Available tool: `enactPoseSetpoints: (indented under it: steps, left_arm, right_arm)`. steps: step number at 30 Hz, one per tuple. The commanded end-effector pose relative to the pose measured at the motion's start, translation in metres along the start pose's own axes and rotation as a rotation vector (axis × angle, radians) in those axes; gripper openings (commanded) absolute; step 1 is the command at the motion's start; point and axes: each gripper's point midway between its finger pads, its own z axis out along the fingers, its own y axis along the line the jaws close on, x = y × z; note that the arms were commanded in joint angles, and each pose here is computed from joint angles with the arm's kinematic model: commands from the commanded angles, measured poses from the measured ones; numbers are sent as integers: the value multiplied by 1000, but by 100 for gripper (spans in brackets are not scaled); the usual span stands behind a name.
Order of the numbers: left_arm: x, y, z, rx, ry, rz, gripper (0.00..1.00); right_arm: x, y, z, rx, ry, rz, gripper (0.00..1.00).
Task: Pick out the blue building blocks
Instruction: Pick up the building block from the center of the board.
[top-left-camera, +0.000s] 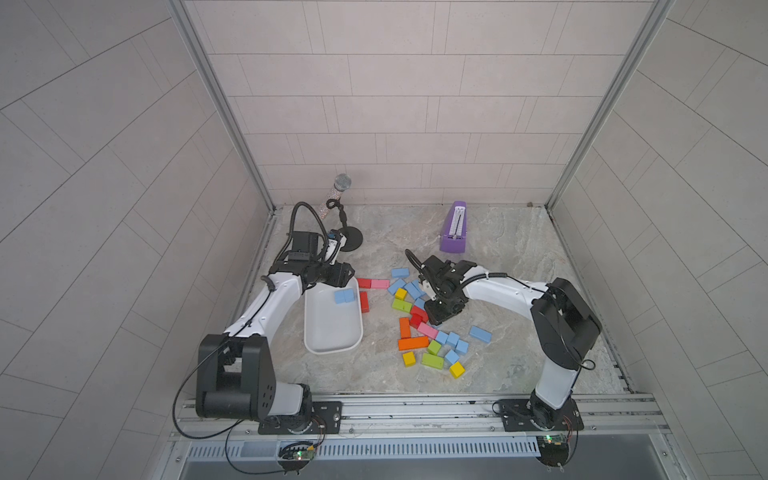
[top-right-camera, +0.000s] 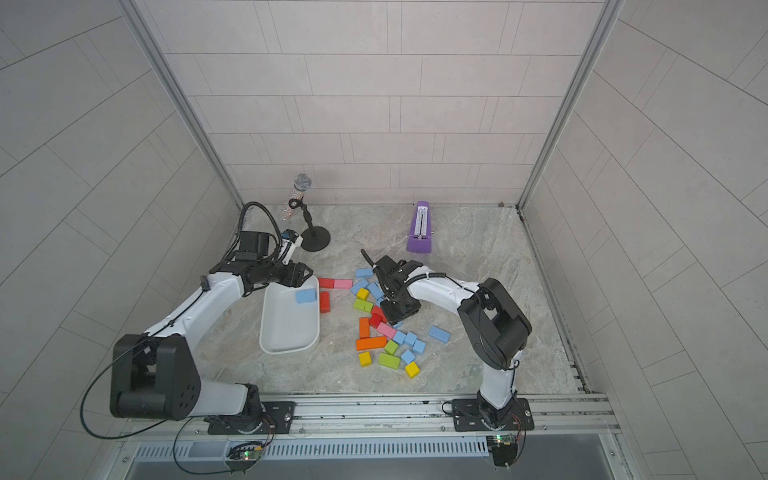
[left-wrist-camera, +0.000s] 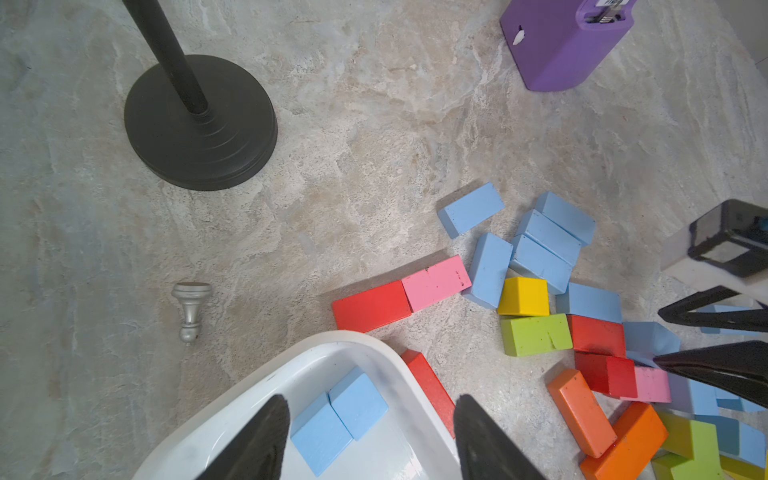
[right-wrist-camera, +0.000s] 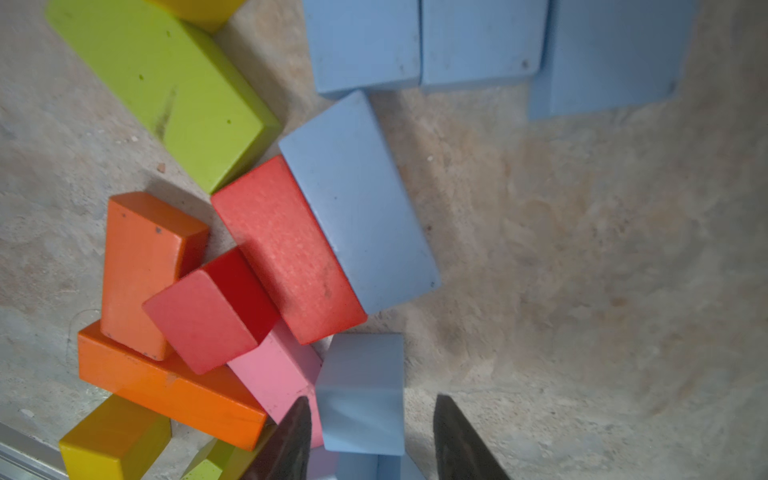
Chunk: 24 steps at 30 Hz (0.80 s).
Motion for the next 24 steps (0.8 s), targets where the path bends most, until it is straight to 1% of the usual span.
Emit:
enactPoseSetpoints:
  steps: [1,5,9,12,15,17,20,24]
  left_arm:
    - [-4,-1,-6,-2,-17,24,68]
    - [-4,0,-7,-8,-20,27,68]
    - [-4,2,-8,-19,-21,31,68]
    - [-4,2,-11,-31,-21,40,68]
    - [-5,2,-13,-32,-23,40,68]
    - [-5,4,-13,-36,-25,32,68]
    - [-6,12,-16,-60,-34,-5,68]
    - [-8,26,-22,-98,-53,-61,68]
  right_arm:
    - [0,1,-2,-5,-13,29,49]
    - [4,2,3,-9,-3,32,47]
    - [6,0,5,7,1,29,41]
    - [7,-3,5,23,-1,26,38]
    - [5,-6,1,49,-17,21,31]
    - [1,-7,-9,66,-43,8,29]
    - [-10,-4,-33,91,-106,-40,28]
    - [-31,15,-67,84,-207,-114,28]
